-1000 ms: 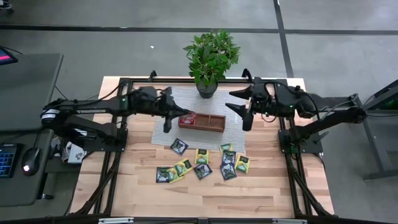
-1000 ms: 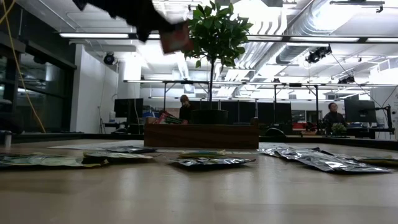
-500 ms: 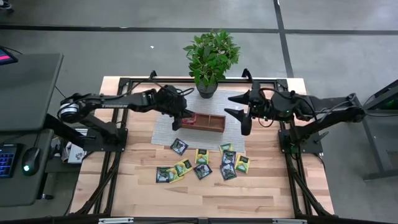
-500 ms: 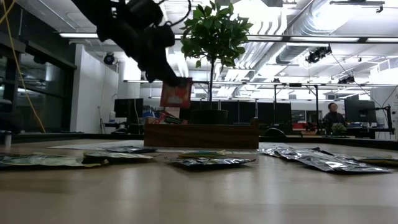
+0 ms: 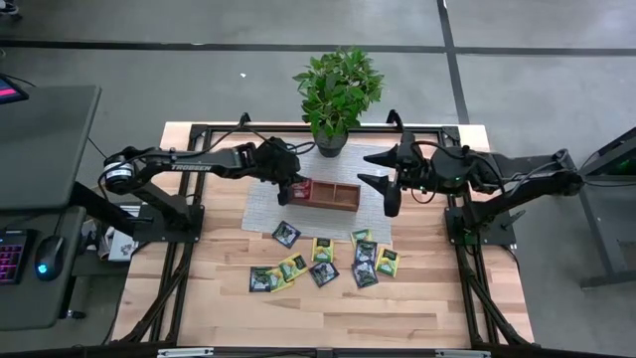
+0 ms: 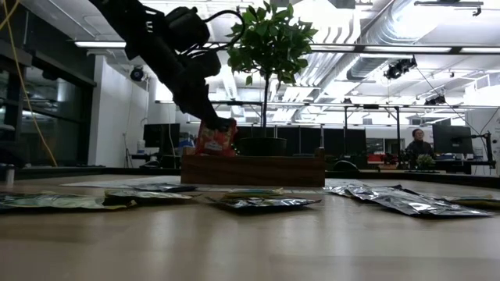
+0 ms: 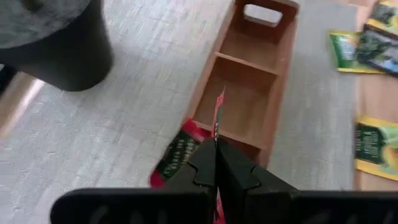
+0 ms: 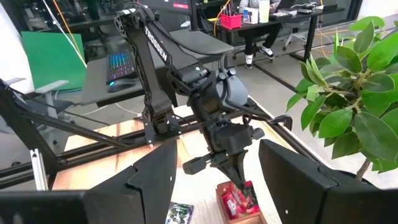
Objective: Pick & Place Tea
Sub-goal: Put the red tea bag into the left section of the wooden organizer, then put the yellow tea bag into the middle section of the wooden organizer
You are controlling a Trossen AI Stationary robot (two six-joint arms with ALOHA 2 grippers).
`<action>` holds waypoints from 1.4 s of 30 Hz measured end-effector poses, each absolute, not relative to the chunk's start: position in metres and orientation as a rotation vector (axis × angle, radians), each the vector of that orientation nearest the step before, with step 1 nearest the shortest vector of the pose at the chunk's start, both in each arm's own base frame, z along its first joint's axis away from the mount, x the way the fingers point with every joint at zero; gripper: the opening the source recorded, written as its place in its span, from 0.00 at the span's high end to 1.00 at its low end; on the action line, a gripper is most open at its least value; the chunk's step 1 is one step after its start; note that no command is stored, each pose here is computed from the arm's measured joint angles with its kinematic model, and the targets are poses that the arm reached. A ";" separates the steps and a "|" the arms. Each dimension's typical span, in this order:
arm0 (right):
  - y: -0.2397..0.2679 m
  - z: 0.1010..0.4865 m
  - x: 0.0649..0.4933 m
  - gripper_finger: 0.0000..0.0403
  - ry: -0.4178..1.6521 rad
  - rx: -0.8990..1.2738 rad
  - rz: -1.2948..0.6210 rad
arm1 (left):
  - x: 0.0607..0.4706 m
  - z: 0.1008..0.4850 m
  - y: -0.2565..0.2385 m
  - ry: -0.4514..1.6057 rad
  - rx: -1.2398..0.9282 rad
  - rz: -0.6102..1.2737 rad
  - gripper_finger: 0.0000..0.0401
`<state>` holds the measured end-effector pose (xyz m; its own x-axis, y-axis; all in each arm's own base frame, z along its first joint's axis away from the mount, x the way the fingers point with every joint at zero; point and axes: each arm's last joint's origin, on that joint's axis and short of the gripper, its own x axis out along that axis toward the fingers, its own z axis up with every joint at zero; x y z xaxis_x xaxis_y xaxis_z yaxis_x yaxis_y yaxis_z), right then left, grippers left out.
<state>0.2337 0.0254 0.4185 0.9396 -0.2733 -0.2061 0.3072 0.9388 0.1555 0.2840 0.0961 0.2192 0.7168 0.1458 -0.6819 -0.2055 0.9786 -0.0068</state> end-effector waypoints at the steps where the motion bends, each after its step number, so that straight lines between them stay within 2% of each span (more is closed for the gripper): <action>1: 0.025 0.419 0.234 0.45 0.183 0.187 -0.300 | 0.284 0.219 0.096 0.747 -0.083 0.195 1.00; 20: 0.025 0.418 0.234 0.45 0.185 0.173 -0.299 | 0.284 0.219 0.096 0.741 -0.087 0.175 0.99; 23: 0.025 0.418 0.234 0.45 0.185 0.173 -0.299 | 0.285 0.220 0.095 0.735 -0.070 0.168 0.94; 33: 0.026 0.418 0.234 0.45 0.190 0.175 -0.292 | 0.285 0.220 0.095 0.737 -0.072 0.166 0.64; 37: 0.026 0.418 0.234 0.45 0.192 0.184 -0.281 | 0.285 0.220 0.095 0.739 -0.068 0.172 0.58; 42: 0.026 0.415 0.233 0.45 0.224 0.212 -0.272 | 0.287 0.227 0.096 0.732 -0.024 0.158 0.57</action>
<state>0.2329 0.0262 0.4146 0.9387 -0.2411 -0.2464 0.2880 0.9413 0.1761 0.2869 0.0962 0.2269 0.7327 0.1355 -0.6670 -0.1520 0.9878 0.0338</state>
